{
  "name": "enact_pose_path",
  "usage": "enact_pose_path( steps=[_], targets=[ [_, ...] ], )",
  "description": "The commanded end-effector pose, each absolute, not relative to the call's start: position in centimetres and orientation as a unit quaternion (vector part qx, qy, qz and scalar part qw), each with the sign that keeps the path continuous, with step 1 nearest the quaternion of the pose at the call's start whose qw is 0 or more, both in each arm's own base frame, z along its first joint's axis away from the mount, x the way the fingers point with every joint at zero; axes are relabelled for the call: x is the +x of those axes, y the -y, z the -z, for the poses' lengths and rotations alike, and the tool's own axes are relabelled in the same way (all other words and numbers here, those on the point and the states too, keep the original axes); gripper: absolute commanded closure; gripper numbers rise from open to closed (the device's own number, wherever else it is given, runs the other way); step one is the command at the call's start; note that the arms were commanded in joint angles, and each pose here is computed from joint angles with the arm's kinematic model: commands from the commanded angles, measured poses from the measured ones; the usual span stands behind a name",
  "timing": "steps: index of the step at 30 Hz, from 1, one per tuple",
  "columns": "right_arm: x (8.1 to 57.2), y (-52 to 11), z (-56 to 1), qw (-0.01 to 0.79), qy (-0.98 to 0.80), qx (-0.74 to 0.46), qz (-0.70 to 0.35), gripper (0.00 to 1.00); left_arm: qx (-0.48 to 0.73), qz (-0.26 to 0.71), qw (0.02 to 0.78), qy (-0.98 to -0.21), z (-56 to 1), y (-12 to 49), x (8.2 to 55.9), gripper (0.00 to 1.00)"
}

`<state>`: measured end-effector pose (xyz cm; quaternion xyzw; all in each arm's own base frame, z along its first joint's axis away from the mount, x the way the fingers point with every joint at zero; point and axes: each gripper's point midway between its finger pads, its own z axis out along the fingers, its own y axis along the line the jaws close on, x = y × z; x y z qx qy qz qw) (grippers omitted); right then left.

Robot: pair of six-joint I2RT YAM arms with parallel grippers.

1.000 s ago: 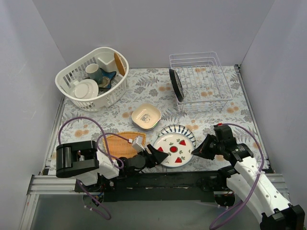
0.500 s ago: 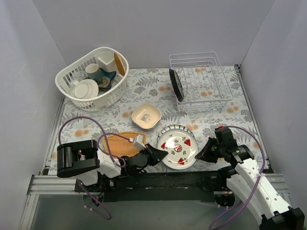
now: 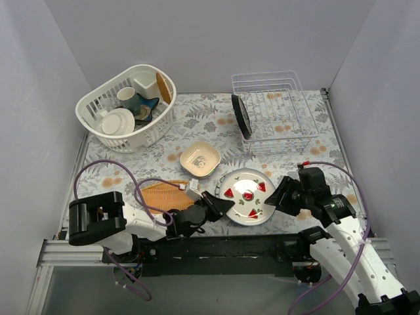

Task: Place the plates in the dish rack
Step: Pick up the plate at the center of the board, then insert the plate into the dish rack.

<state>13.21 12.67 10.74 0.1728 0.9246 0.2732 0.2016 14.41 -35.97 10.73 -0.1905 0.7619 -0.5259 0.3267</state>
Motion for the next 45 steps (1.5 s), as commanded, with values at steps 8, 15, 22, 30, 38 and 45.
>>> enact_pose_path(
  steps=[8,15,22,30,38,45],
  targets=[
    [18.5,-12.0,-17.1,0.341,-0.890,0.146,-0.264,0.41,-0.250,0.570,0.303,-0.722,-16.8,36.0,16.1,1.00],
    [20.2,-10.9,-17.4,0.377,-0.886,0.145,-0.230,0.40,-0.234,0.570,0.336,-0.712,-19.7,34.1,18.3,1.00],
    [21.5,-12.8,-18.6,0.391,-0.874,0.102,-0.268,0.38,-0.188,0.583,0.359,-0.704,-22.9,32.5,20.8,1.00],
    [23.6,-14.7,-22.1,0.427,-0.851,0.048,-0.302,0.39,-0.113,0.584,0.396,-0.700,-27.7,31.3,24.3,1.00],
    [26.8,-16.9,-24.9,0.448,-0.834,-0.011,-0.321,0.38,-0.037,0.591,0.389,-0.705,-30.3,29.5,28.1,1.00],
    [28.5,-20.0,-27.6,0.458,-0.797,-0.056,-0.389,0.34,0.007,0.596,0.391,-0.702,-31.9,27.9,29.3,1.00]
  ],
)
